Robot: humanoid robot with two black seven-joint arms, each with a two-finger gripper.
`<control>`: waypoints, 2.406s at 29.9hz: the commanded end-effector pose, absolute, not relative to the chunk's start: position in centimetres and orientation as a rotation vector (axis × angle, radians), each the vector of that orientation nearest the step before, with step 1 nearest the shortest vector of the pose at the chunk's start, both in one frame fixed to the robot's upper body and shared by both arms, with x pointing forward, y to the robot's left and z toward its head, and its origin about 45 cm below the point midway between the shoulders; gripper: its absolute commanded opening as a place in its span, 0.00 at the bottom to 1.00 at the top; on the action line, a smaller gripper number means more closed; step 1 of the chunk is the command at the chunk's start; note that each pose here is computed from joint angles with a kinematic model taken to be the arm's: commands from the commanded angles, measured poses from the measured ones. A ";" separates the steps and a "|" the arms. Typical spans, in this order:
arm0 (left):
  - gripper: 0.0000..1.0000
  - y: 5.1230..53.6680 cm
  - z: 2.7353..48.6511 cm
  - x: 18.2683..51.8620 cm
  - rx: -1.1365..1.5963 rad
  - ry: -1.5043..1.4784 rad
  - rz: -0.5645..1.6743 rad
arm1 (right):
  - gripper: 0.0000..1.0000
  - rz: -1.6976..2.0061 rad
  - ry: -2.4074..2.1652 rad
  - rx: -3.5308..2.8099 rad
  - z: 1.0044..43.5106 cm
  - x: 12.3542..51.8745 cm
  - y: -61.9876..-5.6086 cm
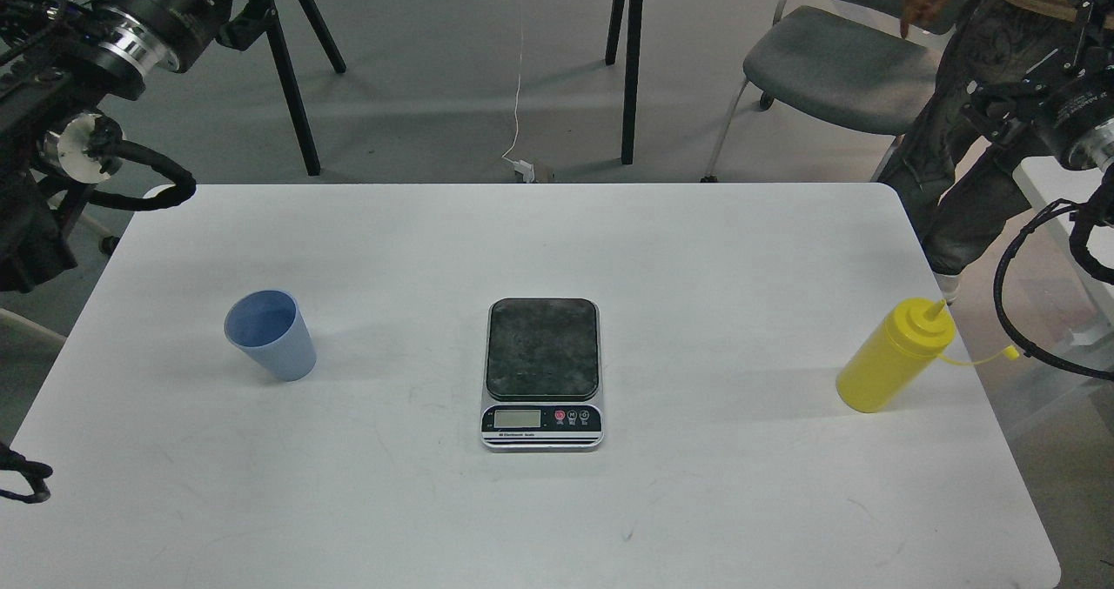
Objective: Pour seasoning into cup on scale with both arms
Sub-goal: 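Move the left gripper forward toward the blue cup, then lower the left gripper around the blue cup and close it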
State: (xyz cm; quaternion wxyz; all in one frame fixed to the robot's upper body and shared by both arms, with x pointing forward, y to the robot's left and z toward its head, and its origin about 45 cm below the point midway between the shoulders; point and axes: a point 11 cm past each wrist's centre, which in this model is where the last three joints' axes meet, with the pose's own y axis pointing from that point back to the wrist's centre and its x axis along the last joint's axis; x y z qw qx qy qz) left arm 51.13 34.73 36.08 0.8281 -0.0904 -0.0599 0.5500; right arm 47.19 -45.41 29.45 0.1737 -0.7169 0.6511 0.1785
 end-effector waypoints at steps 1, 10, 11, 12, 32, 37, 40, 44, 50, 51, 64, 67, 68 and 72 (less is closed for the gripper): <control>0.99 34.6 36.0 51.1 -0.188 -0.128 1.164 | 1.00 0.505 1.848 -2.032 29.5 47.2 -45.5; 0.99 33.8 35.7 51.2 -0.165 -0.132 1.144 | 1.00 0.503 1.850 -2.032 29.5 47.1 -45.6; 1.00 33.8 35.7 51.2 -0.163 -0.133 1.143 | 1.00 0.503 1.850 -2.032 29.5 47.1 -45.6; 1.00 33.8 35.6 51.2 -0.149 -0.136 1.138 | 1.00 0.505 1.848 -2.033 29.5 47.2 -45.5; 0.99 30.5 31.2 45.7 0.922 -0.775 0.356 | 1.00 0.511 1.871 -2.018 28.9 46.6 -46.3; 0.99 31.5 30.4 45.4 0.992 -0.796 0.319 | 1.00 0.520 1.882 -2.016 28.4 46.3 -46.5; 0.99 32.5 28.9 44.9 1.057 -0.800 0.278 | 1.00 0.519 1.881 -2.014 28.5 46.4 -46.5; 0.99 34.0 26.5 43.7 1.089 -0.748 0.262 | 1.00 0.519 1.880 -2.013 28.5 46.4 -46.5; 0.99 36.6 22.8 41.4 1.173 -0.687 0.208 | 1.00 0.519 1.881 -2.012 28.4 46.3 -46.6; 0.99 37.0 22.3 41.0 1.178 -0.671 0.206 | 1.00 0.519 1.881 -2.012 28.4 46.3 -46.6; 0.99 38.7 19.2 38.6 1.209 -0.587 0.175 | 1.00 0.528 1.889 -2.008 28.0 46.1 -46.7; 0.99 38.8 19.1 38.5 1.210 -0.585 0.173 | 1.00 0.528 1.889 -2.008 28.0 46.1 -46.7; 0.99 38.8 19.1 38.5 1.211 -0.584 0.174 | 1.00 0.528 1.889 -2.008 28.0 46.1 -46.7; 0.99 39.1 19.1 38.5 1.219 -0.582 0.177 | 1.00 0.526 1.890 -2.007 28.0 46.1 -46.8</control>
